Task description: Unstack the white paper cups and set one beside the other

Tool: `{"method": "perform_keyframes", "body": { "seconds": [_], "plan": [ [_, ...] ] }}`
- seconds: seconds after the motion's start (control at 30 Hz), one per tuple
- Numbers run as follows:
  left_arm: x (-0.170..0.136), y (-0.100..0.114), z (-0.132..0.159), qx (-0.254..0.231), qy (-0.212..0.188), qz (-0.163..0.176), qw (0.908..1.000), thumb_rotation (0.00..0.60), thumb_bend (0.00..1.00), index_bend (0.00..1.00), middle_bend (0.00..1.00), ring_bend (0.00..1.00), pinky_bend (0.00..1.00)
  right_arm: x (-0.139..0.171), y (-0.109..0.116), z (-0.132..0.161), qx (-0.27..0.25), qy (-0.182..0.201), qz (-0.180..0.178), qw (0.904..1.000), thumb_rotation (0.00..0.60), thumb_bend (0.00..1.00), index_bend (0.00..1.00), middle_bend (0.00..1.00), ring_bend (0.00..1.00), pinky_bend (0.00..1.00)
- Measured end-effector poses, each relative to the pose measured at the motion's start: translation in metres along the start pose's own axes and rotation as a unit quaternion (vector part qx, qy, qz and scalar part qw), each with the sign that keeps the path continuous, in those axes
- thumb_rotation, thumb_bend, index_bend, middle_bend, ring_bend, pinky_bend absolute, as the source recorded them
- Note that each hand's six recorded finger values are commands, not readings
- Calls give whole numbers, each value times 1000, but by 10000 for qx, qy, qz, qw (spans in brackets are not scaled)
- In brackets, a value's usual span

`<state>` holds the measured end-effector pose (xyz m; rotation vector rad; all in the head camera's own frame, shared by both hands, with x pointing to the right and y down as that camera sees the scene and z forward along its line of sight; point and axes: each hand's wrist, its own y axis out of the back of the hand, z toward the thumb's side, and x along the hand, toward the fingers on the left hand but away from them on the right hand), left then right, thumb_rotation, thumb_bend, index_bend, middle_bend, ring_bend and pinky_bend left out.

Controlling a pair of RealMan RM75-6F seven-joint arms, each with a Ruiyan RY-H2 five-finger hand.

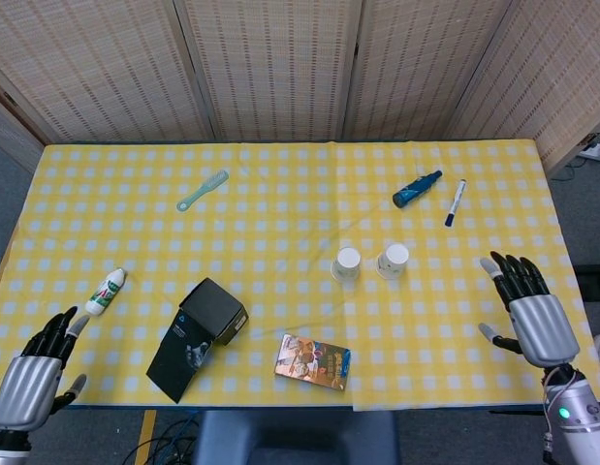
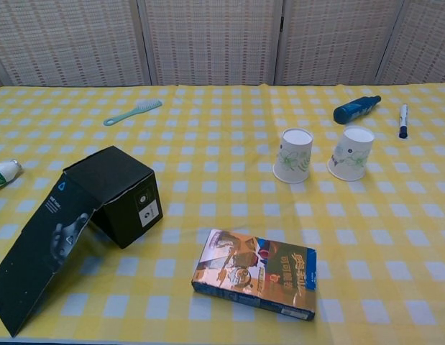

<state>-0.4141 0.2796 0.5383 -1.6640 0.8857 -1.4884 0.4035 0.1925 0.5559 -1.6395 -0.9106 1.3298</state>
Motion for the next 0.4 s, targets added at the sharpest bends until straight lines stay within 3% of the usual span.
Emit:
{"method": "perform_keyframes", "body": {
  "seconds": [0.17,0.4],
  "plan": [
    [0,-2,2,32,-54,22,10000,600,317,0,0,0,229,34,-22,-19,107,-249,-4,9996,600,195,0,0,0,0],
    [5,-7,-2,69,15,-71,9999,600,317,0,0,0,229,35,-24,-21,85,-264,105,9996,600,195,0,0,0,0]
  ]
}}
